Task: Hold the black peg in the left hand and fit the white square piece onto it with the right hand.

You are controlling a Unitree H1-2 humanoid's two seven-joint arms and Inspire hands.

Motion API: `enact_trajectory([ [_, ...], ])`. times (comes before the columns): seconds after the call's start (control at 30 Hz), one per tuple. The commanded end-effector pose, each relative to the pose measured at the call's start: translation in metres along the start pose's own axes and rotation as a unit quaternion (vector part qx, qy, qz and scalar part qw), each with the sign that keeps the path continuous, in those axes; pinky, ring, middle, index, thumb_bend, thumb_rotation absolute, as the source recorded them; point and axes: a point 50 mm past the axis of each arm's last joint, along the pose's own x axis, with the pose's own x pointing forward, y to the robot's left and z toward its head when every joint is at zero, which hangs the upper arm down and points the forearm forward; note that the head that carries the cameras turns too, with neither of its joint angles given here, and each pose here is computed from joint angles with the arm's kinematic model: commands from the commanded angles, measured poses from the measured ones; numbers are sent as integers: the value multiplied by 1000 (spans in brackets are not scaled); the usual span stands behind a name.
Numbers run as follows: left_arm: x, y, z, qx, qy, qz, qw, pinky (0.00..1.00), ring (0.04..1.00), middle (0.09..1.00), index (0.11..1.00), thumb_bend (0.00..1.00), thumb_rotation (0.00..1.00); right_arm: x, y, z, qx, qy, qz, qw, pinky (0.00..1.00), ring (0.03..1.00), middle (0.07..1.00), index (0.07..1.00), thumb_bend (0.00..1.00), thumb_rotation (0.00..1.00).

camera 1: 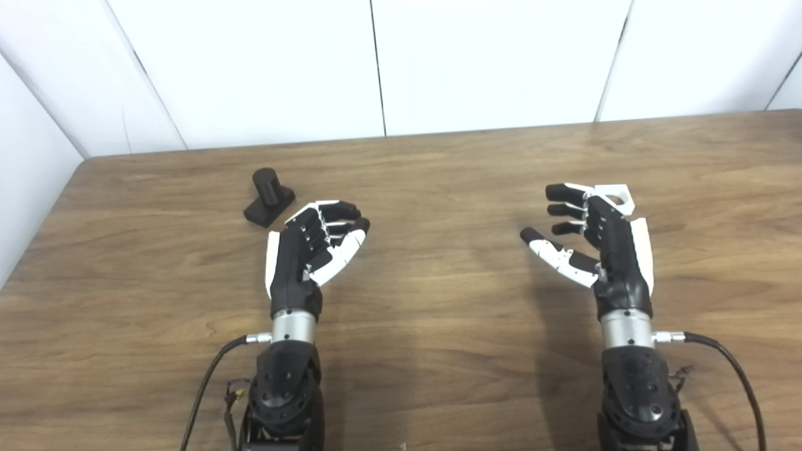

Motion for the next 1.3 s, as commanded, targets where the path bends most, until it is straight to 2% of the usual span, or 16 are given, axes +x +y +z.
enact_trajectory([
  [0.0, 8, -5, 18, -3, -41, -6, 999, 426, 527, 583, 491, 503, 85, 6, -1, 17, 9, -45, -7, 999, 561, 678, 706, 660, 550, 42],
  [0.3, 3, -30, 10, -14, -36, -8, 999, 446, 524, 567, 490, 505, 85, 6, -22, 5, -2, -43, -11, 999, 563, 680, 698, 658, 550, 22],
  [0.5, 4, -35, 6, -20, -39, -2, 999, 463, 518, 550, 488, 505, 85, 8, -27, 0, -4, -42, -17, 999, 545, 666, 691, 648, 560, 0],
  [0.93, 5, -26, 14, 10, -50, 9, 999, 477, 569, 581, 490, 503, 84, 7, -30, 1, -11, -42, -20, 999, 565, 682, 686, 640, 586, 44],
  [1.27, 14, -2, 29, 76, -79, 11, 994, 493, 600, 637, 496, 505, 78, 8, -30, 2, -11, -44, -23, 999, 547, 672, 679, 636, 586, 21],
])
